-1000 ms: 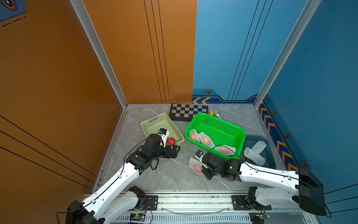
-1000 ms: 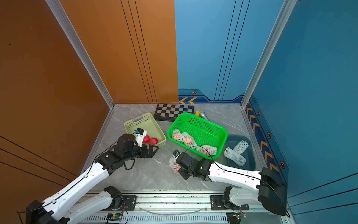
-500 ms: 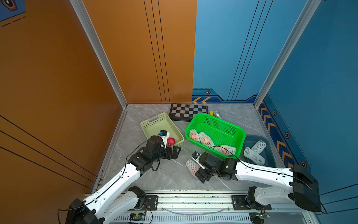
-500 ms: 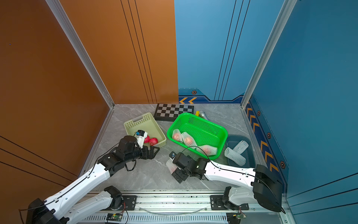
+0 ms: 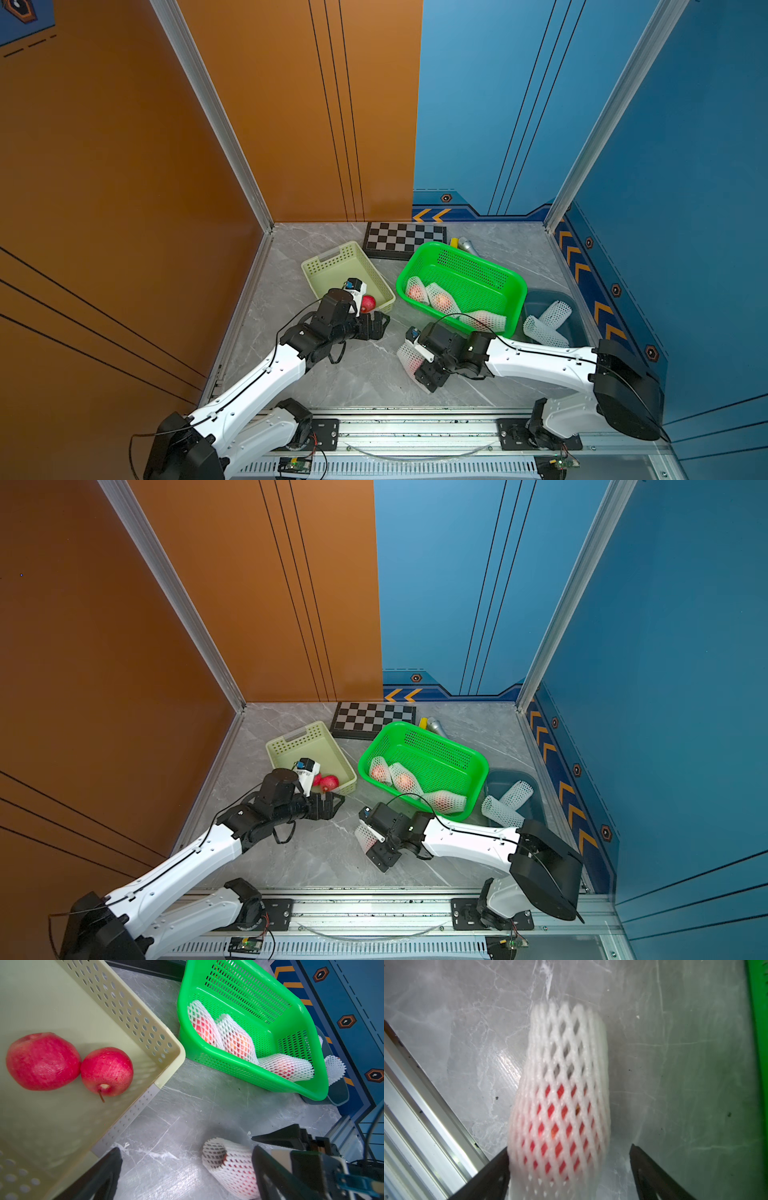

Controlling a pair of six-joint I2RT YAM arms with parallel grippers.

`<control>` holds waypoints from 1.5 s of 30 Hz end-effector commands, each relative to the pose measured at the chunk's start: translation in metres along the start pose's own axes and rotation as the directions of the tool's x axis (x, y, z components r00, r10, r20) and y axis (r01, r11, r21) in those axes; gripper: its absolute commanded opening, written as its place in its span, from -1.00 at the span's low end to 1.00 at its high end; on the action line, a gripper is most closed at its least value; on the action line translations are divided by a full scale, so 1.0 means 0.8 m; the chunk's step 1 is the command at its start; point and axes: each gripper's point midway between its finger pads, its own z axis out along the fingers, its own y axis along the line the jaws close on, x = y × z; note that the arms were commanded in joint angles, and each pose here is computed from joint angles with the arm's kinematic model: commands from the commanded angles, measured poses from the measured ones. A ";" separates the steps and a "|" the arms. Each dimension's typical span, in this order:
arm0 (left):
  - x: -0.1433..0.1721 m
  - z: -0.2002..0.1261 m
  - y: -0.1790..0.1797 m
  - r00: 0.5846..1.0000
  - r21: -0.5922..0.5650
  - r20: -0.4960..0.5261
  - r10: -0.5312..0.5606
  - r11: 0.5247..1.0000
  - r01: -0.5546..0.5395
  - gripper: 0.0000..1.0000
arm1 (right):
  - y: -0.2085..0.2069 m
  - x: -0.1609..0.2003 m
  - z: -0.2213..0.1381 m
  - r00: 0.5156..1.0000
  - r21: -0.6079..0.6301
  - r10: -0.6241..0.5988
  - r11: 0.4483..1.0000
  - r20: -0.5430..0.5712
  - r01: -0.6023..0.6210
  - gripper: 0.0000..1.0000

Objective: Remove foam nets from apples
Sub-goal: Place the apple at the center of the board, then remove the foam net from the apple.

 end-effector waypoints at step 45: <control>0.089 0.015 -0.001 0.991 0.076 -0.052 -0.124 0.989 0.128 0.96 | 0.021 0.020 0.018 0.998 -0.223 0.050 0.973 -0.024 -0.055 -1.00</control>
